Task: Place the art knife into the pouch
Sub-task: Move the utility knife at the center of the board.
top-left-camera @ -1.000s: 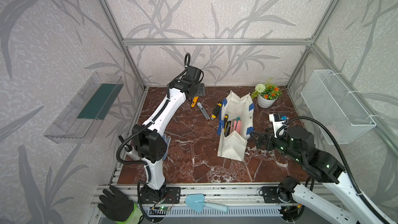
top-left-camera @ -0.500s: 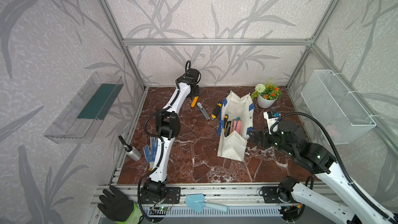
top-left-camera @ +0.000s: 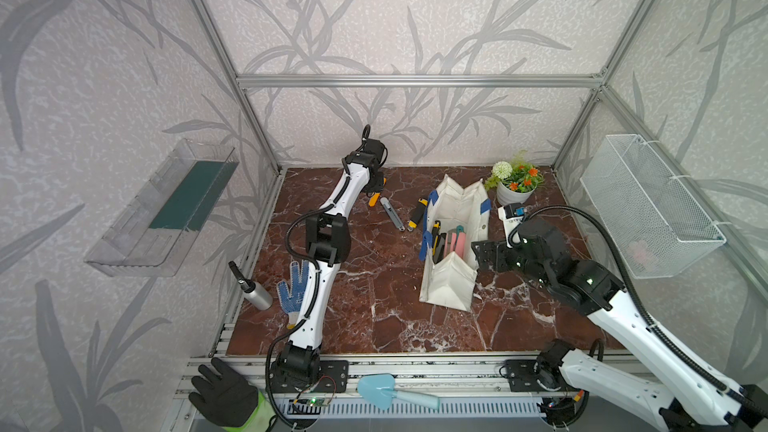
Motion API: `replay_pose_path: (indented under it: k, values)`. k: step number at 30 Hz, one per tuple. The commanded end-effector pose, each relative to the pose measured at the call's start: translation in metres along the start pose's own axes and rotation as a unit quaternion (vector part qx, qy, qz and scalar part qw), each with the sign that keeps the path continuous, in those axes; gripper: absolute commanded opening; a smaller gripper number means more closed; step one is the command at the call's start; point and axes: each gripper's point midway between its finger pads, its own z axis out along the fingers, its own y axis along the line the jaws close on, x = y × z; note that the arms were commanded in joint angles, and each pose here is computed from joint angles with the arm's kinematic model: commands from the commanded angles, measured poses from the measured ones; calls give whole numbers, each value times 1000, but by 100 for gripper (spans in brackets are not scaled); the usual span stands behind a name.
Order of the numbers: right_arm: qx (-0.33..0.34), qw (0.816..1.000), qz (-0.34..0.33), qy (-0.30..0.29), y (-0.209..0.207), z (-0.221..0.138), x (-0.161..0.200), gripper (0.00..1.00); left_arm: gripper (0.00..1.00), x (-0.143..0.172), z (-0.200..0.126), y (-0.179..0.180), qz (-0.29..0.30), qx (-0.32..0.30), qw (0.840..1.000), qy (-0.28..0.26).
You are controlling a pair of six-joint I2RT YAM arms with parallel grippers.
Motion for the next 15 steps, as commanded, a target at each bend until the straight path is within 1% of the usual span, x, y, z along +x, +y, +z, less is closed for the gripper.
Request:
replay_pose_path:
  k: [1, 4, 7, 15]
  values:
    - [1, 1000, -2, -23, 2, -2, -18, 99, 55, 7, 9, -9, 17, 22, 1000, 15]
    - [2, 1000, 1, -25, 2, -1, -20, 99, 57, 13, 17, -14, 17, 33, 999, 26]
    - [5, 1000, 6, -26, 0, -1, -20, 99, 58, 19, 26, -14, 19, 31, 999, 36]
    - [11, 999, 14, -30, -5, -4, -20, 99, 57, 33, 48, -16, 16, 28, 998, 57]
